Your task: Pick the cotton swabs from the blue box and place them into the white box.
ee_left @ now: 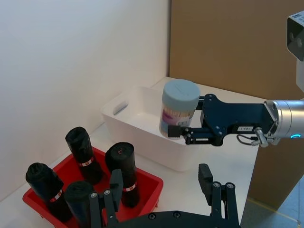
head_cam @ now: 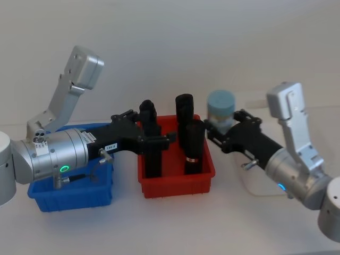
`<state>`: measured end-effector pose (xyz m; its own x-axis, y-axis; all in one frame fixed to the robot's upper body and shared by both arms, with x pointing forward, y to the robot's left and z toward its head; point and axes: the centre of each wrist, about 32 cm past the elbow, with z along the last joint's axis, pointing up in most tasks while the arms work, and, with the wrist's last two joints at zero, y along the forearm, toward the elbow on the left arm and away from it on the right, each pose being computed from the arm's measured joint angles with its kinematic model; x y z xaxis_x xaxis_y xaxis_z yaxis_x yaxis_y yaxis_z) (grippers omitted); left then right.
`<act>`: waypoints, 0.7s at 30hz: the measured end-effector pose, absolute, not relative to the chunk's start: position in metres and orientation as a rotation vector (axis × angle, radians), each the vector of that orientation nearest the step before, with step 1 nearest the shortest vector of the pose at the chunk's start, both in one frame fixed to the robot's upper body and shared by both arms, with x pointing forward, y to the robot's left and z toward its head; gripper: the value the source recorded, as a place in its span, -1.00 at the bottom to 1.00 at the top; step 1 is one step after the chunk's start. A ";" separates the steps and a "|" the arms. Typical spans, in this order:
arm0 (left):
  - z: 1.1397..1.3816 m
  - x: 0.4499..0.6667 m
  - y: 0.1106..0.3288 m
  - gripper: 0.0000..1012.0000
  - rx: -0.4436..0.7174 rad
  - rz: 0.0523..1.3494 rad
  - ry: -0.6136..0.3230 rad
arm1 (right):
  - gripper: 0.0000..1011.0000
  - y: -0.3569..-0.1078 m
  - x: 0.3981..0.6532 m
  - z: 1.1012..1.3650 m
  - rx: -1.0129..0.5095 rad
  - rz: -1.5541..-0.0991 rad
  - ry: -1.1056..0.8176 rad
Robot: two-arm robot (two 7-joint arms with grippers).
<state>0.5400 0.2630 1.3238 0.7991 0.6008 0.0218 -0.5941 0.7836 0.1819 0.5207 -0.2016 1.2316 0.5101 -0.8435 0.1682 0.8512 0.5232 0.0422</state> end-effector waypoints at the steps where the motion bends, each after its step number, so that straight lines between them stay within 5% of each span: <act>1: 1.324 0.540 0.263 0.98 0.184 0.645 0.038 | 0.24 -0.203 0.520 1.231 -0.046 -1.030 -0.174; 21: 1.324 0.540 0.263 0.98 0.184 0.645 0.038 | 0.24 -0.275 0.537 1.211 -0.096 -1.318 -0.083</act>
